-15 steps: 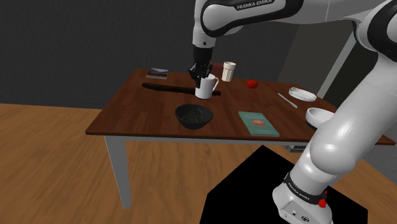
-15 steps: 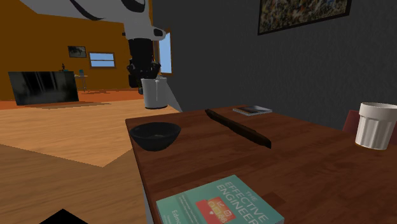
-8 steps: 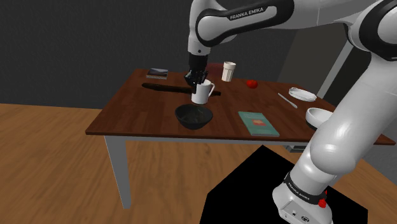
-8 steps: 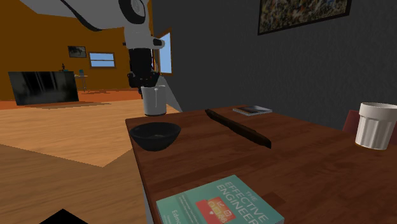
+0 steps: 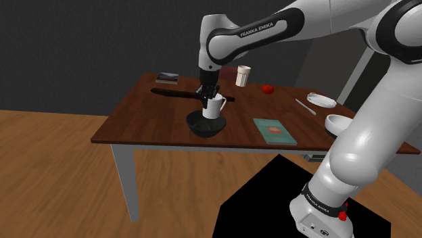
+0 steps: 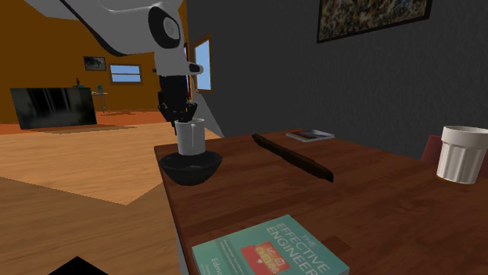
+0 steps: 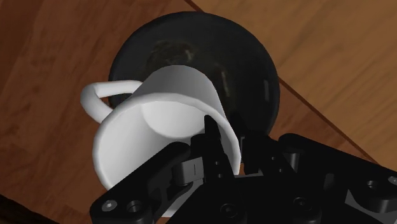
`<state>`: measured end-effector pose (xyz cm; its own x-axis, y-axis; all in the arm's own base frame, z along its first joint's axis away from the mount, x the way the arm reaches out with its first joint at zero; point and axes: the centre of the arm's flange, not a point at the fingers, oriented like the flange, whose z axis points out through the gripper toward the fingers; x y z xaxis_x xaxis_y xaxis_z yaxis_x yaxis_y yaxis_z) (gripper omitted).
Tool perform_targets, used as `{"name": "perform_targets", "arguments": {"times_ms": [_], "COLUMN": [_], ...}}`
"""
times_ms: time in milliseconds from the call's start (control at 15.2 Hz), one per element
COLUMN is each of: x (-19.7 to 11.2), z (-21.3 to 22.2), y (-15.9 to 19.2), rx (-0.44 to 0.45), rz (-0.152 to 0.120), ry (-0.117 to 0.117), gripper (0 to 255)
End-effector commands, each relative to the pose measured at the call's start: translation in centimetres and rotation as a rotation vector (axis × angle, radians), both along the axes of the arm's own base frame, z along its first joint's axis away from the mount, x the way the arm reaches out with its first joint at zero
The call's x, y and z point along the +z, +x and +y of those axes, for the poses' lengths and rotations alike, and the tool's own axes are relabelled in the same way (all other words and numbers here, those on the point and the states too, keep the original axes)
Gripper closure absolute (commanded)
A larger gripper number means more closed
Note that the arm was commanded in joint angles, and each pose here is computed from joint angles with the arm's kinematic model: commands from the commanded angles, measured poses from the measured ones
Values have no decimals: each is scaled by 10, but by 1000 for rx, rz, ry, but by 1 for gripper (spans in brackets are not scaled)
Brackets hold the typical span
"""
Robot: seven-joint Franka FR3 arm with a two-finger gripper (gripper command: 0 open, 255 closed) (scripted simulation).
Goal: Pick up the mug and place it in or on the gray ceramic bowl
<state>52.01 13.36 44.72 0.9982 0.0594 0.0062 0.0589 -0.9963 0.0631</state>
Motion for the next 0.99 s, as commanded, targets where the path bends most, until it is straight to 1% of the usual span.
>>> {"name": "perform_targets", "arguments": {"times_ms": [0, 132, 660, 726, 924], "x": [-10, -18, -18, -18, -18], "z": [1, 1, 1, 1, 1], "y": [0, 0, 0, 0, 0], "rx": [0, 0, 0, 0, 0], "rz": [-1, -1, -1, -1, -1], "ry": [0, 0, 0, 0, 0], "gripper": [255, 255, 255, 0, 0]}}
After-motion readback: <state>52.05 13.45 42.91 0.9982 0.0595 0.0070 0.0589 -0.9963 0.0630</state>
